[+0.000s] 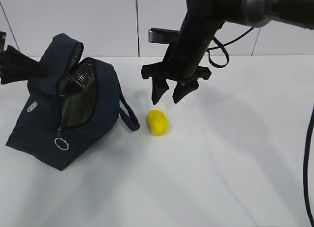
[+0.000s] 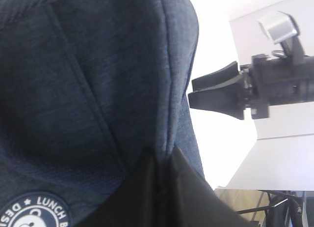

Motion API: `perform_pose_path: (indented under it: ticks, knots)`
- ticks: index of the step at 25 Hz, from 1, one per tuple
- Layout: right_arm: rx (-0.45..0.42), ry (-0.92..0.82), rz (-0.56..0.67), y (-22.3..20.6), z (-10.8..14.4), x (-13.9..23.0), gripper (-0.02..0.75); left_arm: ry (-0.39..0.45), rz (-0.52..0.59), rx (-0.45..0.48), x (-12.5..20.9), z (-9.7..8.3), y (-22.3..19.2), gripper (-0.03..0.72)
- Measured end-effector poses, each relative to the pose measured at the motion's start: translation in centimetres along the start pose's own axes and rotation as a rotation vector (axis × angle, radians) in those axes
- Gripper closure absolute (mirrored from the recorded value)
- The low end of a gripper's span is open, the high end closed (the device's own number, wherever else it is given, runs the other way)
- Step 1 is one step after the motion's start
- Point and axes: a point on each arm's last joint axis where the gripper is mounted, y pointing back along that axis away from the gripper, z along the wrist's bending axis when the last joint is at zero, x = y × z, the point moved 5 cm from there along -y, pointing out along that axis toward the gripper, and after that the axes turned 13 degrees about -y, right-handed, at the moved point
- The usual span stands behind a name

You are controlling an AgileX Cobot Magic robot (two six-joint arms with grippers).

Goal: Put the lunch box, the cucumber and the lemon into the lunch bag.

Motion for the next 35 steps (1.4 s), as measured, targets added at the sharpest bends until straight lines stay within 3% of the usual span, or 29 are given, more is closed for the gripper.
perform_pose_path:
  ticks: [6,25,35]
  knots:
    - [-0.016,0.001,-0.054,-0.7,0.3,-0.8,0.297,0.0,0.0,0.0,0.0,0.0,0.0,0.677]
    - [0.012,-0.028,-0.017,-6.7,-1.3,-1.4,0.298,-0.003,0.008,-0.003,0.1,0.0,0.0,0.677]
    - [0.012,-0.03,-0.017,-7.3,-1.3,-1.4,0.298,-0.004,0.009,-0.004,0.1,0.1,0.0,0.677]
